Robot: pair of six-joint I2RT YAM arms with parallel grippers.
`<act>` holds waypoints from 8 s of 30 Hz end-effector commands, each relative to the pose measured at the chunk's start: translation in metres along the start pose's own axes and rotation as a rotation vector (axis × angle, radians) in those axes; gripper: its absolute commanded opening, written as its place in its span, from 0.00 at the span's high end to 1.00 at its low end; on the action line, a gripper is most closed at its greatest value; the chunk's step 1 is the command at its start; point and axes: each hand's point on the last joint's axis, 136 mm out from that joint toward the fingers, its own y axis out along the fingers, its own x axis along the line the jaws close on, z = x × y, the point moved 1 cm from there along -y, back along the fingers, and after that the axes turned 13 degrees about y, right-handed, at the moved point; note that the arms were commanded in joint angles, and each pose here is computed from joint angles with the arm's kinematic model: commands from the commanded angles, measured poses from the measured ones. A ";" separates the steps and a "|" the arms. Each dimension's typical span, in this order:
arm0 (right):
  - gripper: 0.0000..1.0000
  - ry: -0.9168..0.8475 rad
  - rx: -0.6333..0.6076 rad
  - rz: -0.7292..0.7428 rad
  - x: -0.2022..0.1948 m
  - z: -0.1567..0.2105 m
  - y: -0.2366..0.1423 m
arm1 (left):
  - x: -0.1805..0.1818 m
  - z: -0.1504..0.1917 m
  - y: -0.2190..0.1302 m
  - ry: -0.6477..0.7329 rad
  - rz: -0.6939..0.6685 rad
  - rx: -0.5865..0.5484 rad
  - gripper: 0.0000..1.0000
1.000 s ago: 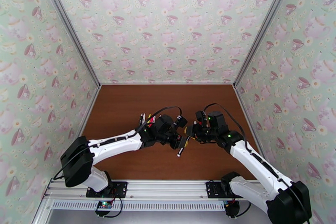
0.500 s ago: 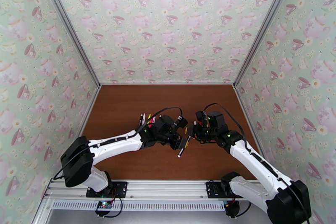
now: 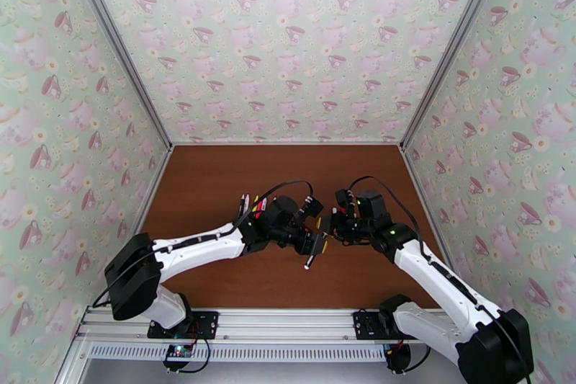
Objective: Open the pen caps
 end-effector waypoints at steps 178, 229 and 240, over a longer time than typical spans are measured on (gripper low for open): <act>0.00 -0.131 -0.264 0.038 -0.027 -0.002 -0.070 | 0.180 0.003 -0.044 -0.088 -0.866 0.113 0.95; 0.00 -0.110 -0.236 0.071 -0.037 0.004 -0.067 | 0.286 0.024 -0.023 -0.162 -1.120 0.301 0.67; 0.00 -0.107 -0.230 0.063 -0.036 0.005 -0.067 | 0.234 -0.004 -0.050 -0.149 -1.089 0.183 0.66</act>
